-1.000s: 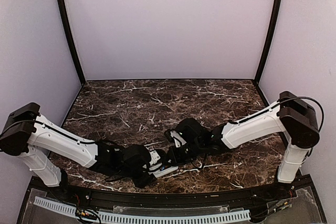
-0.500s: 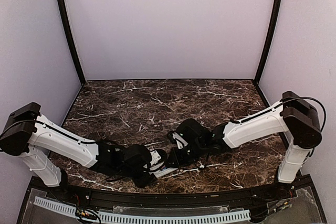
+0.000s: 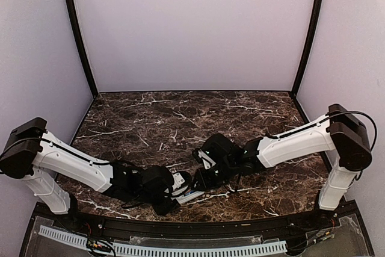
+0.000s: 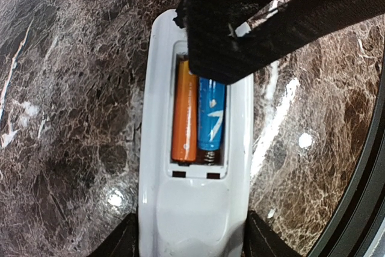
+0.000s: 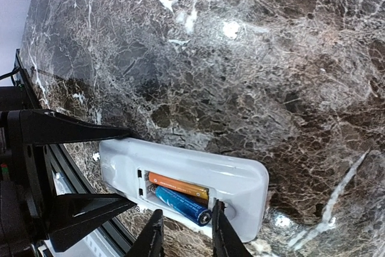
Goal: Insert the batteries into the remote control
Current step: Place the battery in the battery compartment, then load the battery into the battery compartment.
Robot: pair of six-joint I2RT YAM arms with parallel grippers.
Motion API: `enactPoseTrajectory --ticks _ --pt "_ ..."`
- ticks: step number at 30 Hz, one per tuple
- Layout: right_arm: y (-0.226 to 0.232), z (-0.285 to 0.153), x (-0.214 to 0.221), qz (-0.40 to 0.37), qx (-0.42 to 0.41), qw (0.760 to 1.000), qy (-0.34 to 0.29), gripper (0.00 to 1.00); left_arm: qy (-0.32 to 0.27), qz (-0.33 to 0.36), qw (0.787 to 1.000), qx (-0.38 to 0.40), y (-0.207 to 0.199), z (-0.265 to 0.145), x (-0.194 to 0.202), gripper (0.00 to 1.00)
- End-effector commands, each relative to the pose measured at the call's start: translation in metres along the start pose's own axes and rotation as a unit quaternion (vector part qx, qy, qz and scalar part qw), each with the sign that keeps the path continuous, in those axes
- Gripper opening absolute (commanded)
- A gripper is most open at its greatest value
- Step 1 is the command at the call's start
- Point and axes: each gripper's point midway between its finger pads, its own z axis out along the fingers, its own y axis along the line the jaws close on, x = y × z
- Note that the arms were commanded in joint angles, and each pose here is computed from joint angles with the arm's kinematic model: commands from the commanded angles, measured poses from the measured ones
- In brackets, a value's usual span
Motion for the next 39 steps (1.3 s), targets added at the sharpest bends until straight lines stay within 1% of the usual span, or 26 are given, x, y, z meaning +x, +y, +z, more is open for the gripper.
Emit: enactPoseTrajectory --ticks 1,5,8,11,16,23,39 --pt "0.007 -0.011 -0.008 -0.019 0.012 1.0 -0.014 0.26 0.056 0.008 0.998 0.013 -0.004 0.007 0.029 0.57" --pt "0.007 -0.014 -0.011 -0.027 0.021 0.999 -0.015 0.28 0.058 0.007 0.998 0.014 -0.004 0.008 0.029 0.57" --pt "0.006 -0.014 -0.01 -0.029 0.028 0.999 -0.01 0.27 0.058 0.007 0.998 0.013 -0.004 0.008 0.029 0.57" --pt "0.006 -0.014 -0.009 -0.029 0.025 0.999 -0.008 0.18 0.058 0.007 0.998 0.013 -0.004 0.008 0.03 0.57" --pt "0.004 -0.006 -0.003 -0.024 0.022 0.999 0.009 0.13 0.059 0.007 0.998 0.014 -0.004 0.008 0.03 0.54" --pt "0.008 0.0 -0.004 -0.025 0.012 1.0 0.012 0.05 0.06 0.007 0.998 0.015 -0.004 0.009 0.03 0.53" --pt "0.0 0.011 0.009 -0.019 0.015 0.999 0.038 0.03 0.063 0.007 0.998 0.014 -0.004 0.011 0.03 0.52"
